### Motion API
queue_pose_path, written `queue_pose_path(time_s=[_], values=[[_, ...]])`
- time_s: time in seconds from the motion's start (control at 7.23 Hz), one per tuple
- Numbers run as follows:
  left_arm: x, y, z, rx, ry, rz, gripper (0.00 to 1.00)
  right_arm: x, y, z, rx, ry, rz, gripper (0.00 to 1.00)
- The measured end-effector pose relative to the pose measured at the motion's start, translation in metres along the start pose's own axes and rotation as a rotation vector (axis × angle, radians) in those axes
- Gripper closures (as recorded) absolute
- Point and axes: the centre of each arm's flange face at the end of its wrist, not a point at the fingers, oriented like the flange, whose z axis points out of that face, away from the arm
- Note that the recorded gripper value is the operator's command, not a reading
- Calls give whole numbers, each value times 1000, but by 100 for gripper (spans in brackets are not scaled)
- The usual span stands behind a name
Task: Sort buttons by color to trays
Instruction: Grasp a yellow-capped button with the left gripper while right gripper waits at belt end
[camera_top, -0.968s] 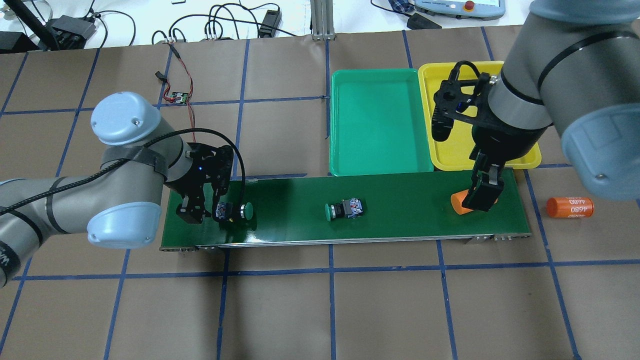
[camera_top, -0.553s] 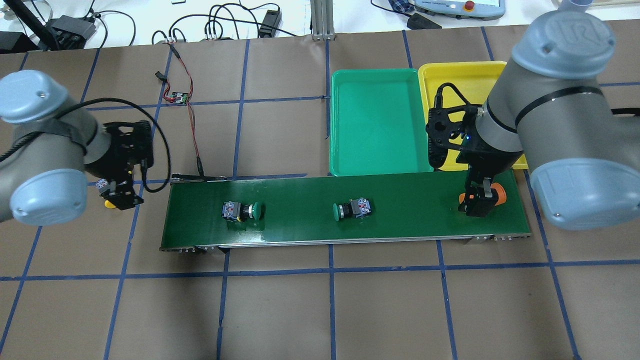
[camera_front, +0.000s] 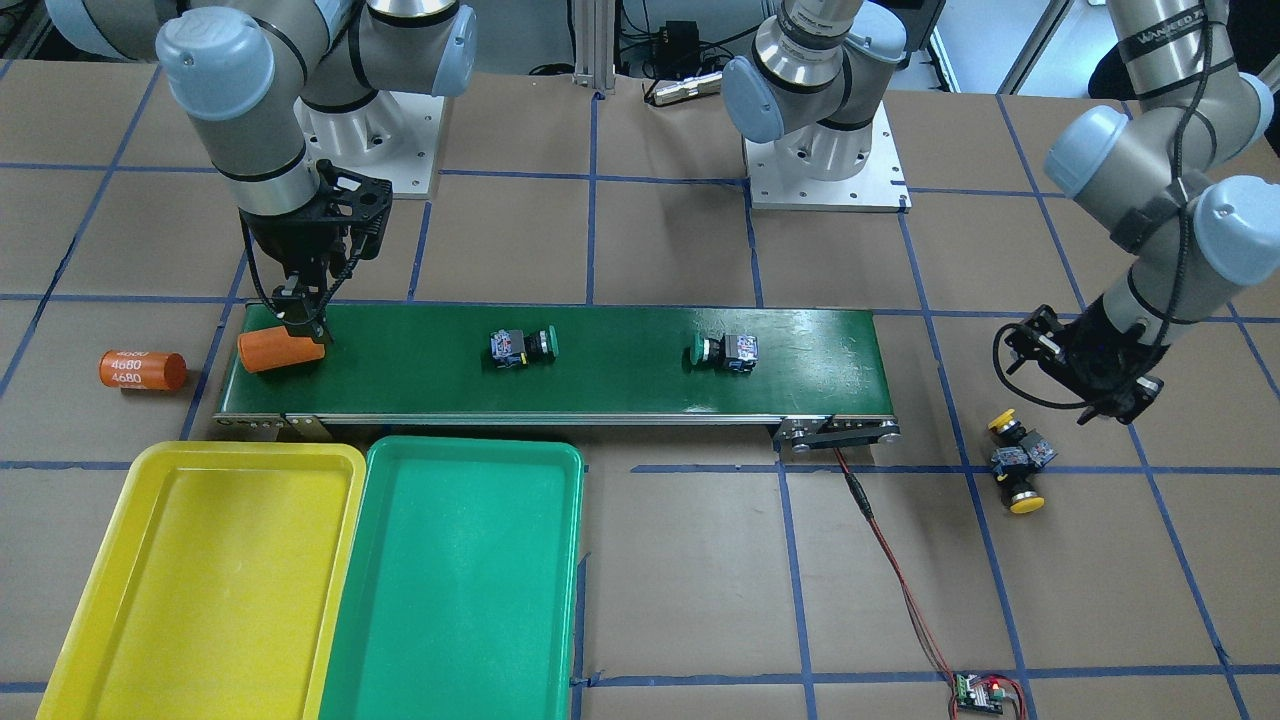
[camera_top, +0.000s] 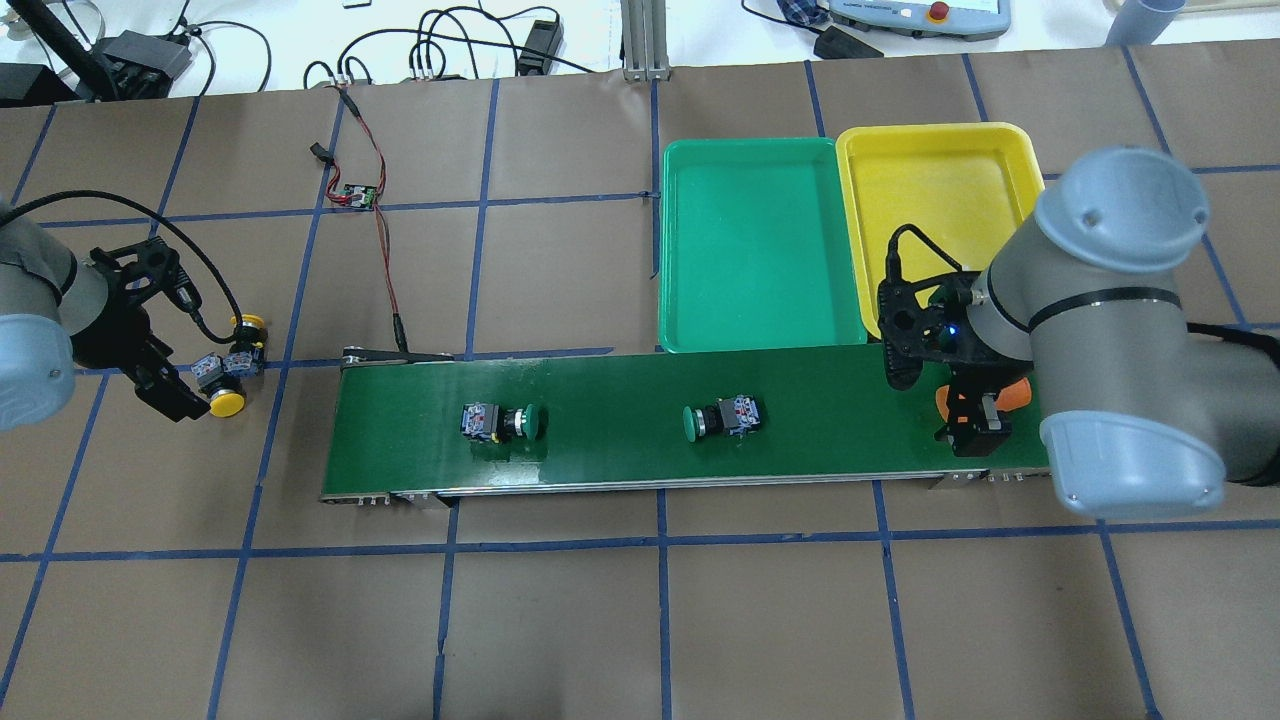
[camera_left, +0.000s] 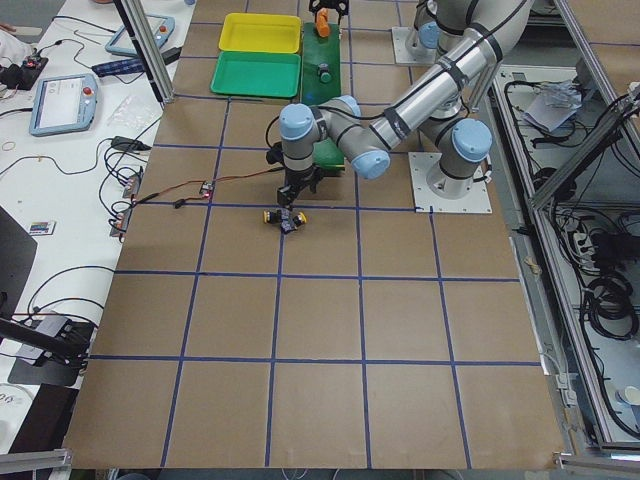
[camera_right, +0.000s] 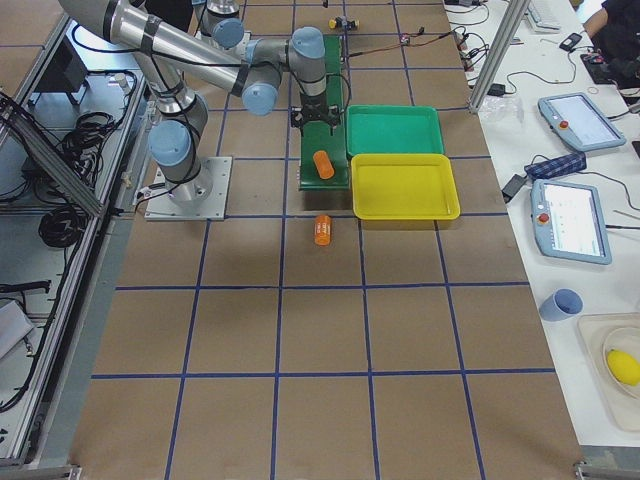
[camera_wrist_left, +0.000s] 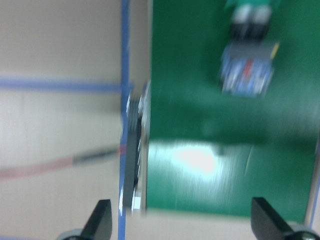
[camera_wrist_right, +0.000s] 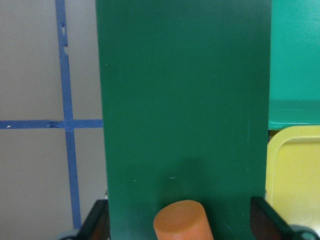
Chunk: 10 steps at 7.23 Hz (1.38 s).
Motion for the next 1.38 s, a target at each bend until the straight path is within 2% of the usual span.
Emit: queue_pose_path(time_s=[0.14, 0.55, 0.69, 0.97, 1.11, 1.38], values=[[-19, -8, 14, -4, 16, -86, 0, 5, 2, 14, 1, -4, -4, 2], [-18, -73, 37, -43, 27, -528, 0, 9, 4, 39, -1, -26, -7, 2], [-15, -82, 45, -58, 35, -631, 0, 6, 4, 44, -2, -36, -8, 2], [-22, -74, 61, -83, 55, -828, 0, -3, 4, 53, -17, -47, -12, 2], [-28, -63, 70, -94, 66, -927, 0, -4, 5, 54, -21, -29, -15, 2], [-37, -56, 78, -99, 67, -984, 0, -1, 5, 52, -22, -9, -16, 2]])
